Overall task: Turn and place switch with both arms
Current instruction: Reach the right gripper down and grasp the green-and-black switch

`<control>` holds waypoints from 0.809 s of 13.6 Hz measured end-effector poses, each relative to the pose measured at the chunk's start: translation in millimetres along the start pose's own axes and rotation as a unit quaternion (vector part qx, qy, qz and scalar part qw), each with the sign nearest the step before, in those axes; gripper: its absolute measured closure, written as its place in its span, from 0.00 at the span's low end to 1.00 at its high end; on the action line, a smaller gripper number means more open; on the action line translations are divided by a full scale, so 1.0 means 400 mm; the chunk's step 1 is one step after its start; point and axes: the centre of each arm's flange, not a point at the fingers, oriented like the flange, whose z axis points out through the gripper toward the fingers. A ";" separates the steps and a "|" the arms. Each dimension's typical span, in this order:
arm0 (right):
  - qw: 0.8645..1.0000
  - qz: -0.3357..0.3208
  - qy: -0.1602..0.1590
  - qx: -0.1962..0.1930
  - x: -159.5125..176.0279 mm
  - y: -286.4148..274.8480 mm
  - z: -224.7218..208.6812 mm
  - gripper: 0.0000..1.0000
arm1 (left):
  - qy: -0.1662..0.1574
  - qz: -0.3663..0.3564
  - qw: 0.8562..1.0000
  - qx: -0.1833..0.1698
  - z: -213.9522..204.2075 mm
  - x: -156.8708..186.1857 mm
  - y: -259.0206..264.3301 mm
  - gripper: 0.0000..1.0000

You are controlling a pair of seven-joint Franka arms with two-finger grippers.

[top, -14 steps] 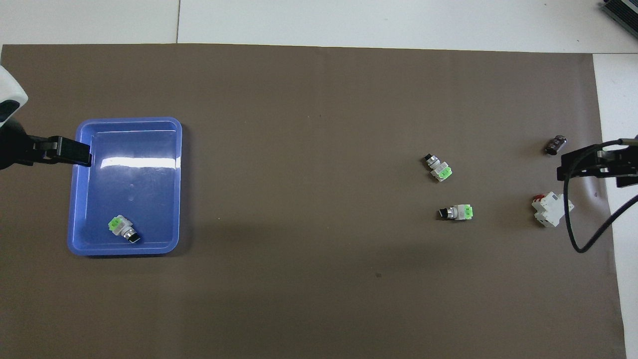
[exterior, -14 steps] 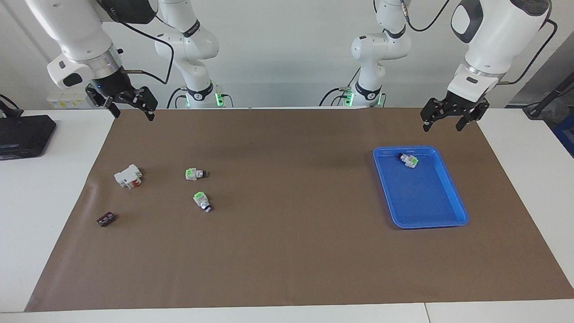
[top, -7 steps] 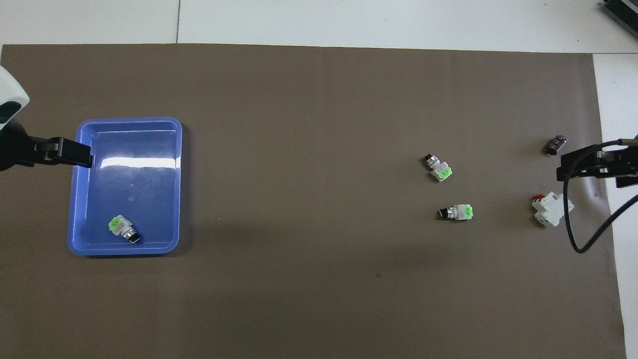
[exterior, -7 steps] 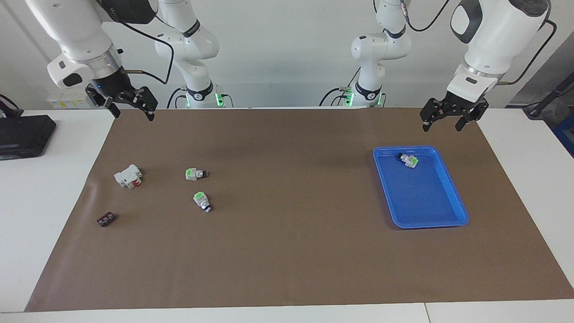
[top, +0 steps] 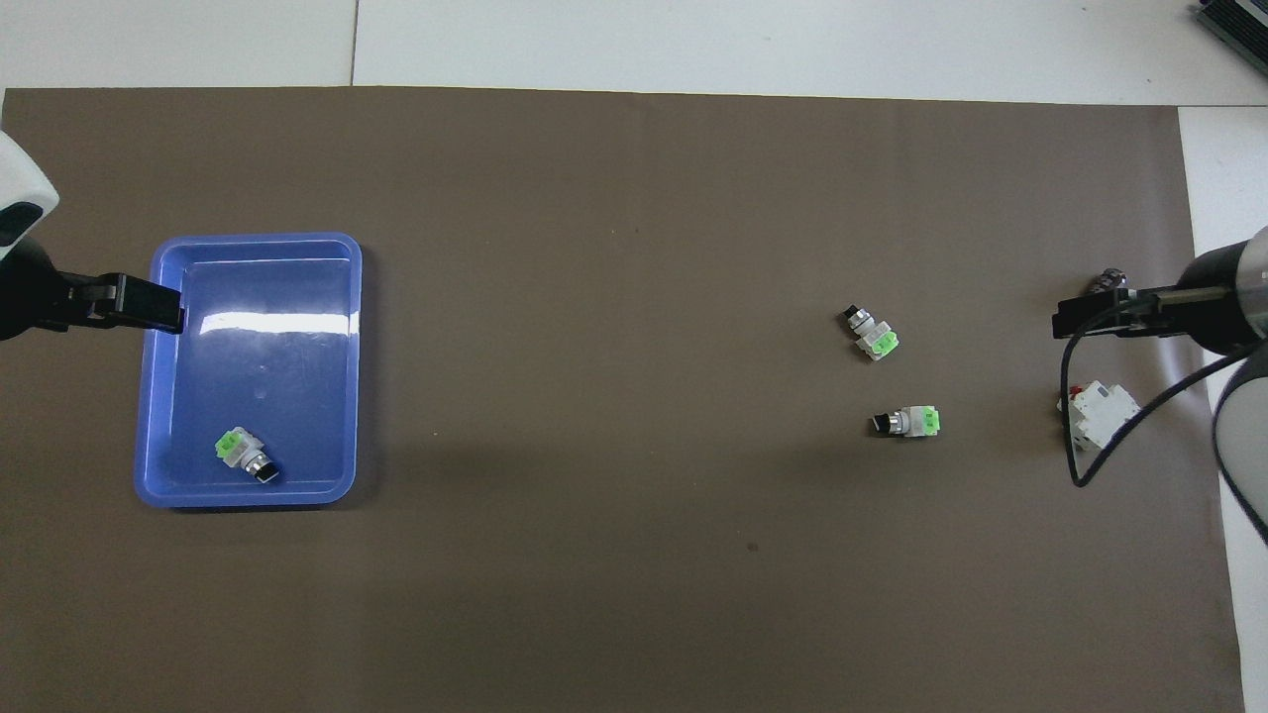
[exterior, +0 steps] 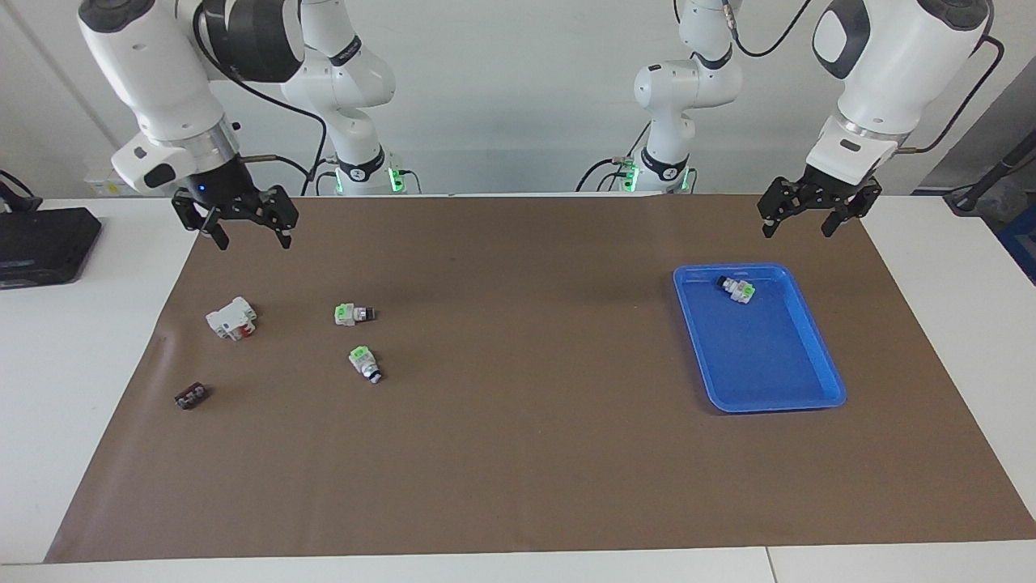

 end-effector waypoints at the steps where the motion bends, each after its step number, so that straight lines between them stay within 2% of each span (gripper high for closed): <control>1: 1.000 -0.016 0.003 0.013 0.002 -0.004 0.044 0.00 | 0.000 0.000 1.000 0.000 0.001 0.000 0.000 0.00; 6: 0.990 -0.140 0.023 0.017 0.088 -0.051 0.291 0.00 | -0.004 -0.004 1.000 0.000 0.008 -0.008 -0.010 0.00; 8: 0.985 -0.168 0.024 0.014 0.119 -0.105 0.398 0.00 | -0.004 -0.009 1.000 0.001 0.008 -0.009 -0.025 0.00; 11: 0.975 -0.221 0.015 0.014 0.131 -0.140 0.496 0.00 | -0.004 -0.013 1.000 0.001 0.009 -0.010 -0.037 0.00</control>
